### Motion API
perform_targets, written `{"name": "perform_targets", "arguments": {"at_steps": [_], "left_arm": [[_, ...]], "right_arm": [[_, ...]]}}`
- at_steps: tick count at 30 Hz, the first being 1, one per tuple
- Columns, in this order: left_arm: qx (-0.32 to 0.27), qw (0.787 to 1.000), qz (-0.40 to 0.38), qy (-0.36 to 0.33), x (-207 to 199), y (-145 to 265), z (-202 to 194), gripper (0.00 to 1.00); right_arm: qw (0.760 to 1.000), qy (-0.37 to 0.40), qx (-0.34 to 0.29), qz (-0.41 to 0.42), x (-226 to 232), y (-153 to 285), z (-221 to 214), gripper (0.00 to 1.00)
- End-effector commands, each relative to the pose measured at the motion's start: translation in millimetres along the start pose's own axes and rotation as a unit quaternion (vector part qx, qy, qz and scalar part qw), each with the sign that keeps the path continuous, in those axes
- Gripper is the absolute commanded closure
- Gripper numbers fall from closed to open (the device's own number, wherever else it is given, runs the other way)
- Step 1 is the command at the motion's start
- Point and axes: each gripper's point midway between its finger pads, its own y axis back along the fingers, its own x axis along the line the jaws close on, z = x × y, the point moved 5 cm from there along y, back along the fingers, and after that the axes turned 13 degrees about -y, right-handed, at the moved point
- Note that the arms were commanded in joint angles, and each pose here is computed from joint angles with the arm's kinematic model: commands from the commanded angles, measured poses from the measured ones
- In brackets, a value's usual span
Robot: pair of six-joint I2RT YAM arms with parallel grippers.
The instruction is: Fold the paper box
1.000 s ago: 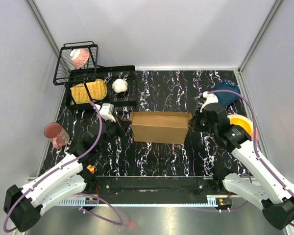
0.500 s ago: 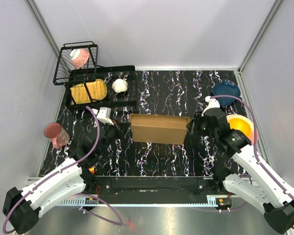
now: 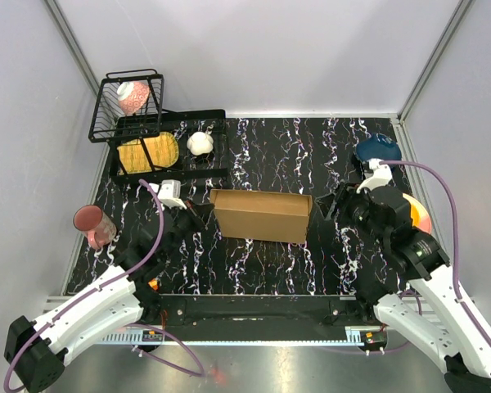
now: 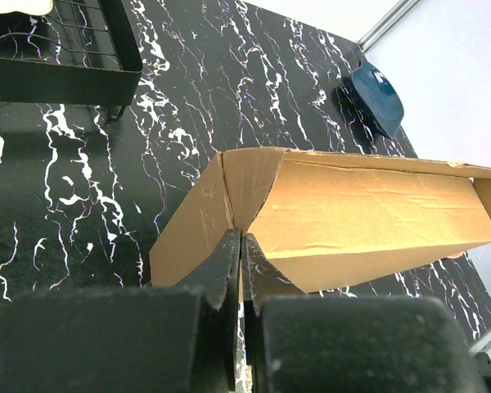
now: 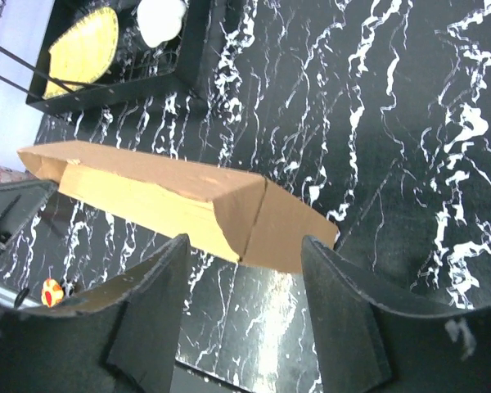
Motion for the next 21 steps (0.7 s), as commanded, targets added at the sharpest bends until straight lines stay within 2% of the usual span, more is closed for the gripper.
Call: {"name": "perform_targets", "arguments": {"at_steps": [1,5,8,12,21], "left_arm": [[0.017,0.999,0.028,-0.01,9.1,0.8,-6.6,1.0],[0.018,1.0,0.023,-0.01,6.5,0.4,-4.1,1.0],[0.02,1.0,0.019,-0.009,4.1,-0.1,-2.2,1.0],[0.019,1.0,0.015,-0.01,1.1,-1.3,1.4,1.0],[0.022,1.0,0.009,-0.012,-2.6,-3.8,4.6,1.0]], "right_arm": [[1.0,0.012,-0.004,0.021,13.6,-8.4,9.8,0.41],[0.999,0.012,0.014,0.035,16.7,-19.7,2.9,0.5],[0.999,0.016,0.033,0.036,16.9,-26.7,-2.4,0.51],[0.999,0.021,0.038,0.032,14.5,-31.8,-5.0,0.53],[0.999,0.037,0.036,0.008,3.1,-44.6,-10.4,0.7]]}}
